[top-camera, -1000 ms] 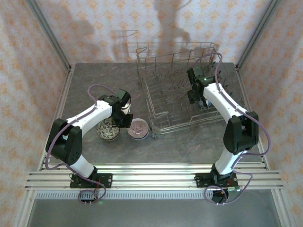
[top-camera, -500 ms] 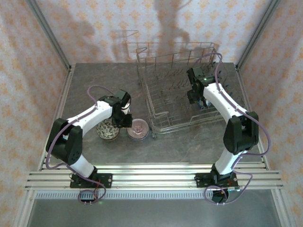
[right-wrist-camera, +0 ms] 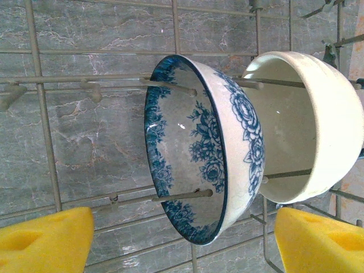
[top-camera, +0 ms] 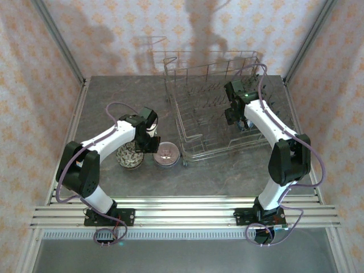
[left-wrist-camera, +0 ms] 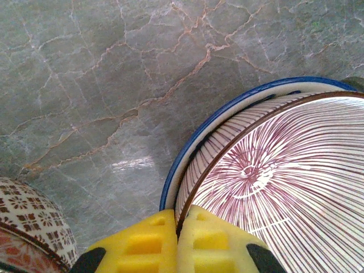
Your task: Load the bowls into the dish rack
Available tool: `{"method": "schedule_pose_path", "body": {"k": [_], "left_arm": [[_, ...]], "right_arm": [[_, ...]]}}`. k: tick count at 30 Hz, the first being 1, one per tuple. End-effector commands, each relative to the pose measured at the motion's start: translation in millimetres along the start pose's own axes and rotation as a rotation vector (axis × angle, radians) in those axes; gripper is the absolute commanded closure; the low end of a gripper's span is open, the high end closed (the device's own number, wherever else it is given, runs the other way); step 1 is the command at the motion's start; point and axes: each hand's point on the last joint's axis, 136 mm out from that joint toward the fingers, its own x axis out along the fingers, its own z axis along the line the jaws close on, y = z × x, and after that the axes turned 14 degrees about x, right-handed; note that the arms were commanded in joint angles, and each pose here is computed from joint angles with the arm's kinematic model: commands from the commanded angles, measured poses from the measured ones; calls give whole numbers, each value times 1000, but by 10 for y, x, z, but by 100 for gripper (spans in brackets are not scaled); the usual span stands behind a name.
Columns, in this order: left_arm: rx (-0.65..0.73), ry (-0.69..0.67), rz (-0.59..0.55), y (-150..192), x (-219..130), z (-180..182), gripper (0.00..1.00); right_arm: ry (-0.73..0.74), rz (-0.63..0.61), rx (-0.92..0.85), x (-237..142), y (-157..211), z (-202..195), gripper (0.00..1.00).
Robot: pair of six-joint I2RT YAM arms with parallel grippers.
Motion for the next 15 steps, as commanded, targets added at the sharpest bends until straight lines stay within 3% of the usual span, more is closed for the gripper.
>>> {"method": "schedule_pose_path", "body": {"k": [1,15], "left_arm": [[11,-29,-29,-89,-99,45,100],[10,-13,-61,-120,-197,39,100]], "right_arm": [[-4,-22,14,-59,-92,22,17],[-12,-19,0,-35,-179,78,18]]}}
